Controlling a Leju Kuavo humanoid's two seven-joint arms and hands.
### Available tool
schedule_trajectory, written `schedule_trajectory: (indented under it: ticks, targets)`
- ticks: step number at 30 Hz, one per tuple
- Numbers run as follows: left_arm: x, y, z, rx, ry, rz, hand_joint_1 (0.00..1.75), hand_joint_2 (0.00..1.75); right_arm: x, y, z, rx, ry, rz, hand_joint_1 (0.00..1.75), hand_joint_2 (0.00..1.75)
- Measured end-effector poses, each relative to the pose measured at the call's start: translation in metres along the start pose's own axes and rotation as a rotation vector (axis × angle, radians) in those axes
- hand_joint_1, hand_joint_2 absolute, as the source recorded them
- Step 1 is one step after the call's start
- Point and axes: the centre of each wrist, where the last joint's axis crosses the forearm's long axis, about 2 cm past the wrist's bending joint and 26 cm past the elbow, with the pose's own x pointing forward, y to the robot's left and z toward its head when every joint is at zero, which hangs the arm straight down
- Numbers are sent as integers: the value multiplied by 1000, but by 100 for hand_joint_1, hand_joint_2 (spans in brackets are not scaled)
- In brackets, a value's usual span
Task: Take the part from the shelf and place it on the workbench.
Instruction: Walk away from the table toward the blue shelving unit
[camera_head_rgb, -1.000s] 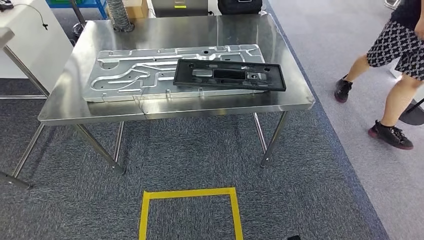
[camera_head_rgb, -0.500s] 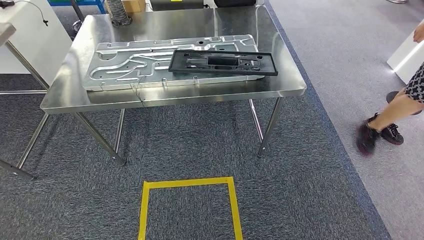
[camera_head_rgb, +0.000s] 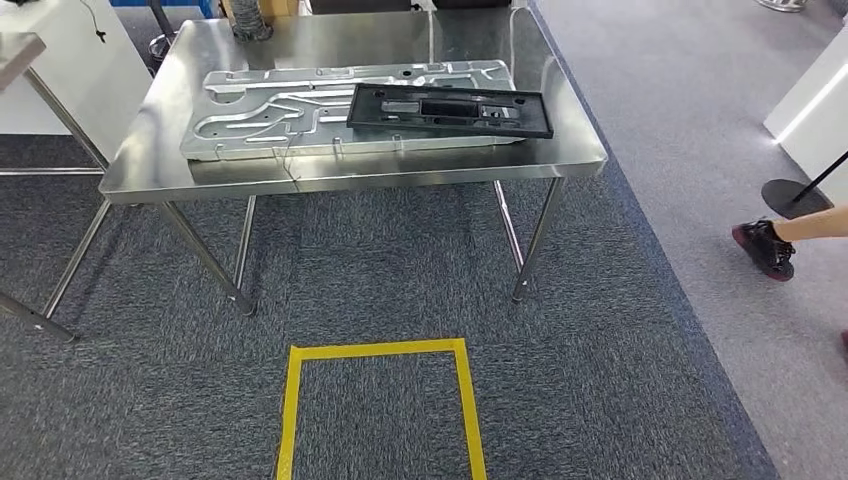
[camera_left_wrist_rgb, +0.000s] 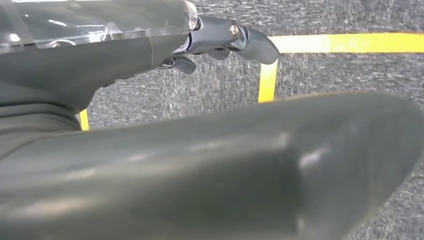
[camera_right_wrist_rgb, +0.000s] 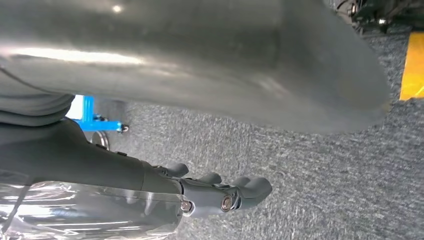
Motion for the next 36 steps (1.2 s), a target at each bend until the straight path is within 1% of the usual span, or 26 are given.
schedule_trajectory:
  ticks: [8, 16, 22, 26, 29, 36]
  targets:
    - [1, 1, -1, 12, 0, 1, 0, 0, 0, 0, 0, 10, -18, 13, 0, 0]
    - [1, 1, -1, 19, 0, 0, 0, 0, 5, -4, -1, 20, -48, 14, 0, 0]
    - [0, 2, 0, 21, 6, -7, 0, 0, 4, -4, -1, 34, -40, -38, 0, 0]
    - [2, 1, -1, 23, 23, -8, 0, 0, 3, -4, -1, 44, 6, -64, 0, 175]
    - [3, 1, -1, 26, 31, -9, 0, 0, 3, -4, -1, 45, 26, -72, 0, 175]
    - [0, 1, 0, 32, 51, -10, 0, 0, 2, -3, -1, 48, 42, -82, 0, 175]
